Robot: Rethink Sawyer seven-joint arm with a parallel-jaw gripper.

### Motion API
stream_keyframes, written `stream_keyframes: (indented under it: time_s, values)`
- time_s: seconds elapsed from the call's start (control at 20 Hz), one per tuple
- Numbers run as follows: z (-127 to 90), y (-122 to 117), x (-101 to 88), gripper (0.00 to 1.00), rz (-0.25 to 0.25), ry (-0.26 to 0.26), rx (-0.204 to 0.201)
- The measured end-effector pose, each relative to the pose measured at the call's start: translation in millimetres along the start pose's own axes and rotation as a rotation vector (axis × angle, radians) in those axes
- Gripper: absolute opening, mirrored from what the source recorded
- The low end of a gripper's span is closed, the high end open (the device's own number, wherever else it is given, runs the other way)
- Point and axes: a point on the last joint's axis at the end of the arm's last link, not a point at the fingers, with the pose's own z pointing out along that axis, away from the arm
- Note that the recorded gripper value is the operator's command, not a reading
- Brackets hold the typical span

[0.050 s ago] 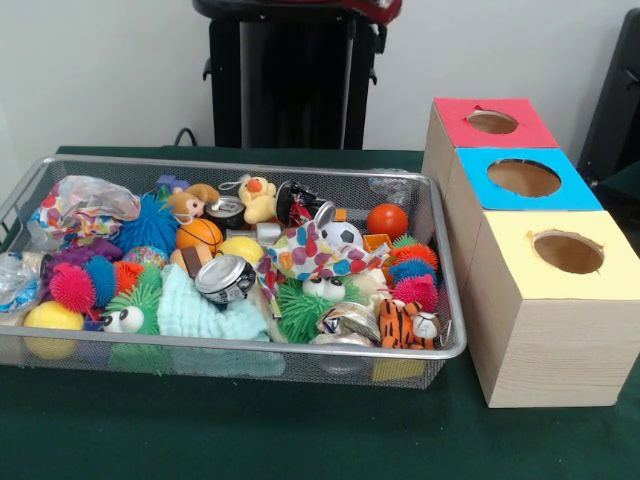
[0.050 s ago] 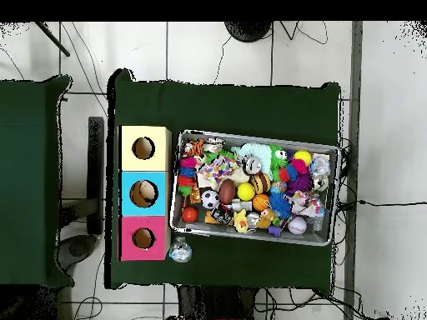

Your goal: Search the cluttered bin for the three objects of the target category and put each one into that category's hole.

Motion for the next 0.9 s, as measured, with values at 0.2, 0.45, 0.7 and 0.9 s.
stream_keyframes:
  time_s: [0.2,0.45,0.7,0.9]
  values:
    - [1.0,13.3,-2.9,1.00,0.002,-0.057,-0.036]
    - [9.5,36.3,-6.8,1.00,-0.014,-0.197,-0.122]
    - [20.1,58.2,-11.0,1.00,-0.016,-0.329,-0.224]
    - [42.3,75.7,-6.8,1.00,-0.001,-0.430,-0.323]
